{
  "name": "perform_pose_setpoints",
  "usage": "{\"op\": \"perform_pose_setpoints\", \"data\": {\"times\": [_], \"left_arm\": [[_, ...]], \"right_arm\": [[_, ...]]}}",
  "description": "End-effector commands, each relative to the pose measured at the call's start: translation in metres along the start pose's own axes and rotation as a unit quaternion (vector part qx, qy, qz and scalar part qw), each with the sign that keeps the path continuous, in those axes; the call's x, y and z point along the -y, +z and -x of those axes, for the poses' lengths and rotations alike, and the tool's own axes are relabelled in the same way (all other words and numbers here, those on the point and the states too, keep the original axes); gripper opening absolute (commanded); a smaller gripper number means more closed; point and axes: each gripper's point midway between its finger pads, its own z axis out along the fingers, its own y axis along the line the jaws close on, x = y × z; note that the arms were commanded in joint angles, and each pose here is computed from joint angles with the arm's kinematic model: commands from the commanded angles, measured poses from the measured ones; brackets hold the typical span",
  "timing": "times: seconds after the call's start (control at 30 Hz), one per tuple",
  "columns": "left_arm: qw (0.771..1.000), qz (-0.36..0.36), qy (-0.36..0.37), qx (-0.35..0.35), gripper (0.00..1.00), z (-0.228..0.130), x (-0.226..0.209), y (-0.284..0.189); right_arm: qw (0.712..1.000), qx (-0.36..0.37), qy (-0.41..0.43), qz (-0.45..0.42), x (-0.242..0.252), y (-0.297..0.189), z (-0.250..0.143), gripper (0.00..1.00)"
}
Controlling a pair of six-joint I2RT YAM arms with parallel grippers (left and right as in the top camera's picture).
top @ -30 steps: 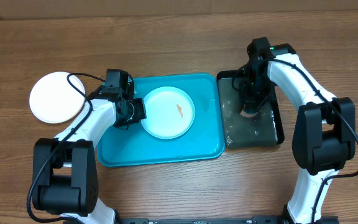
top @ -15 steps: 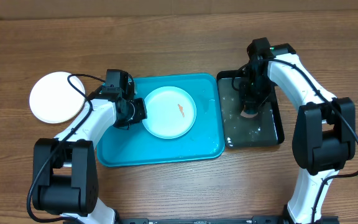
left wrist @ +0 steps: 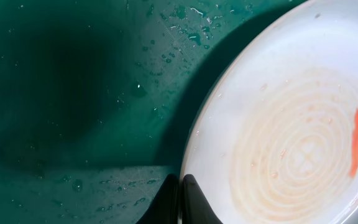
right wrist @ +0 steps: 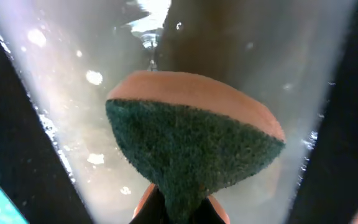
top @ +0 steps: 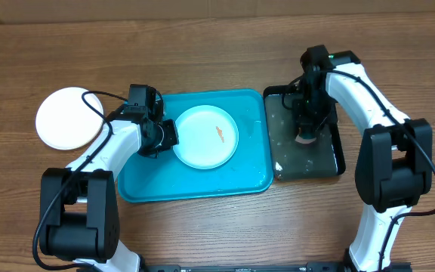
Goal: Clean dirty plates on tray and stack at the side
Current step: 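Lift the sponge and carry it onto the white plate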
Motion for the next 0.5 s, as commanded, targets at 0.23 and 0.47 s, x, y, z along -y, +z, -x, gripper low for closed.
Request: {"op": "perform_pose_setpoints", "data": {"times": [0.23, 0.47], "left_arm": [[1.0, -0.017, -0.01, 0.017, 0.04, 0.009, 0.011, -0.012], [1.0, -0.017, -0.01, 0.018, 0.04, 0.01, 0.011, -0.012]], "right_arm": [[0.998, 0.055, 0.006, 0.001, -0.005, -0.07, 0.016, 0.04], [0.999, 0.054, -0.001, 0.0, -0.01, -0.091, 0.01, 0.04]]}}
